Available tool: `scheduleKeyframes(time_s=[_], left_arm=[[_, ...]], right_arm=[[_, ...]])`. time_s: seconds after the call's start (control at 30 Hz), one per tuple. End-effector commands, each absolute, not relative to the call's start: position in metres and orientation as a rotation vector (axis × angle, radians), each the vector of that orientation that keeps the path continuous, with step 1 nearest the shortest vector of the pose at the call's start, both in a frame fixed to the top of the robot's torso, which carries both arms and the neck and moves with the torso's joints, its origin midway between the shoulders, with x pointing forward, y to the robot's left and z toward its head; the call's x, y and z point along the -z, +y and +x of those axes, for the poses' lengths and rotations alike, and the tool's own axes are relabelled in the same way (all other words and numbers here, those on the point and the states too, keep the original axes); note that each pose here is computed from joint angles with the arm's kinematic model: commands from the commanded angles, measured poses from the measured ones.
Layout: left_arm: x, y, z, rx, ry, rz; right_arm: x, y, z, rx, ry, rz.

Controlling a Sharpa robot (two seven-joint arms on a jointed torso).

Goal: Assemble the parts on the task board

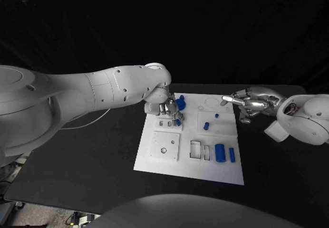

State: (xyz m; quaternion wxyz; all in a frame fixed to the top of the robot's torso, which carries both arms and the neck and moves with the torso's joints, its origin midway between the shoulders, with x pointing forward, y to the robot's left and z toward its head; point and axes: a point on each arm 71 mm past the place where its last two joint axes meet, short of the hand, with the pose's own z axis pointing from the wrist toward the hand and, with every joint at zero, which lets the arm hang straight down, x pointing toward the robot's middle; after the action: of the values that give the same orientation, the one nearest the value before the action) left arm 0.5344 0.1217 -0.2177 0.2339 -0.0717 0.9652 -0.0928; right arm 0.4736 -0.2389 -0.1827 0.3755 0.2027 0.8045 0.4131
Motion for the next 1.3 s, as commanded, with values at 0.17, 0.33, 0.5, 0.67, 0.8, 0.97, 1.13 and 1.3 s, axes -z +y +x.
scheduleKeyframes(time_s=[0.17,0.33,0.5,0.67,0.8,0.97,1.13,1.3], left_arm=[[0.2194,0.1332,0.5331,0.017,2.671,-0.273],[0.2201,0.1329,0.5331,0.017,2.672,-0.274],[0.2222,0.1319,0.5326,0.016,2.675,-0.274],[0.2234,0.1304,0.5328,0.016,2.676,-0.275],[0.2237,0.1294,0.5330,0.017,2.675,-0.276],[0.2239,0.1290,0.5331,0.019,2.673,-0.279],[0.2240,0.1287,0.5331,0.020,2.673,-0.279],[0.2241,0.1278,0.5329,0.021,2.673,-0.277]], right_arm=[[0.1844,-0.2378,0.4721,-1.065,2.083,0.511],[0.1847,-0.2369,0.4717,-1.068,2.087,0.511],[0.1848,-0.2365,0.4715,-1.071,2.090,0.513],[0.1850,-0.2370,0.4712,-1.073,2.094,0.516],[0.1851,-0.2375,0.4710,-1.073,2.095,0.518],[0.1852,-0.2378,0.4709,-1.074,2.097,0.518],[0.1853,-0.2380,0.4707,-1.074,2.098,0.519],[0.1855,-0.2383,0.4706,-1.073,2.100,0.519]])
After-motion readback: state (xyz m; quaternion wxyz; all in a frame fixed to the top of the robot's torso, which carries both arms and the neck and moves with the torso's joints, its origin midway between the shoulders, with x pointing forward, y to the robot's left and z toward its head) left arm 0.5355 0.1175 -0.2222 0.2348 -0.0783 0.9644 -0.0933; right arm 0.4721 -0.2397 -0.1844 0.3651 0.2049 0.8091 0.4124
